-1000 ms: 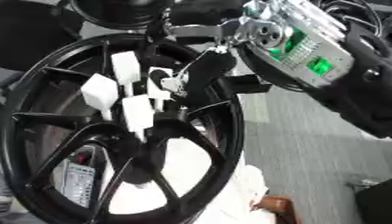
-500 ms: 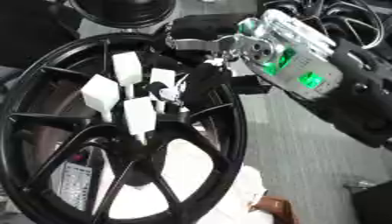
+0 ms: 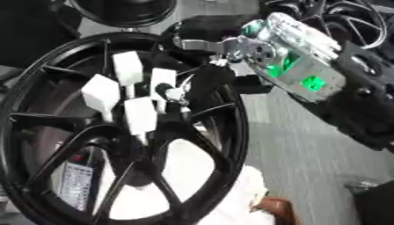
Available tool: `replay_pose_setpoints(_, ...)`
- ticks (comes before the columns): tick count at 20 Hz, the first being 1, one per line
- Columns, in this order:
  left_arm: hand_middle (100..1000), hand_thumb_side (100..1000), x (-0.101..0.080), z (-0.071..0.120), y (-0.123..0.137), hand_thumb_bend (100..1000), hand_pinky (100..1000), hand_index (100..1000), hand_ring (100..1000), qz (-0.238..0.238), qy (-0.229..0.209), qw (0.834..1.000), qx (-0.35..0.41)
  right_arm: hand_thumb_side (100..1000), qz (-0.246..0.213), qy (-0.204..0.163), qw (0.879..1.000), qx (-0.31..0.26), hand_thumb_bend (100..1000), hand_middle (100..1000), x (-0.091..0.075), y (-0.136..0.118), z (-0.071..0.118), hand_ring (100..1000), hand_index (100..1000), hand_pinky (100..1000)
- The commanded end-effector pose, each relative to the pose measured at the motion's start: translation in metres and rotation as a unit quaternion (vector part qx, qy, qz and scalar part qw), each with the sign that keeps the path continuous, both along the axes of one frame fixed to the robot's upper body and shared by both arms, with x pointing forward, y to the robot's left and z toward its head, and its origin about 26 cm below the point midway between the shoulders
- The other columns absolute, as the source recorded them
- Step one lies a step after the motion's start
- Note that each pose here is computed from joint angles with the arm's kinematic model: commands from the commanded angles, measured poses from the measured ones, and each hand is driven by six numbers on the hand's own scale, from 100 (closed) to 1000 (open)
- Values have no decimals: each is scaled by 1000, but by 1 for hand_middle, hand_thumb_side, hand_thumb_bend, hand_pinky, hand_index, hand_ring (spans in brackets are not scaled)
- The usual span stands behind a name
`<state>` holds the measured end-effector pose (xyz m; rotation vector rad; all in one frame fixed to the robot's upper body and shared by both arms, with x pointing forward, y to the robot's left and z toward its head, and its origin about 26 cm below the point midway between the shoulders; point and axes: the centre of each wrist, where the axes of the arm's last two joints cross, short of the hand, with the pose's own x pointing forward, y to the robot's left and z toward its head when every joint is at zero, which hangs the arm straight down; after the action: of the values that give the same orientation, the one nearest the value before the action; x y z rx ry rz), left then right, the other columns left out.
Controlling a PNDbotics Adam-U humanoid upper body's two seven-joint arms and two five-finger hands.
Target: Pull the pin out of the wheel hub.
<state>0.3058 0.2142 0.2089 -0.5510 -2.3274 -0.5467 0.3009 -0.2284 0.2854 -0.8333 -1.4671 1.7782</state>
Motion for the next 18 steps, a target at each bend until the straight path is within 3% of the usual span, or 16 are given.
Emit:
replay_pose_setpoints(1, 590, 595, -2, 7, 0, 100, 730, 713, 659, -3, -14, 1000, 4, 663, -36, -33, 999, -11, 231, 793, -2, -6, 10, 895, 872, 904)
replay_pose_setpoints(8, 588, 595, -2, 8, -2, 100, 729, 713, 659, -5, -15, 1000, 4, 733, -57, -17, 998, 3, 181, 787, -2, -4, 5, 890, 872, 896)
replay_pose_setpoints(18, 584, 598, -2, 9, -2, 100, 728, 712, 659, -3, -14, 1000, 5, 796, -45, 16, 998, 28, 135, 781, -2, -3, 3, 889, 874, 891)
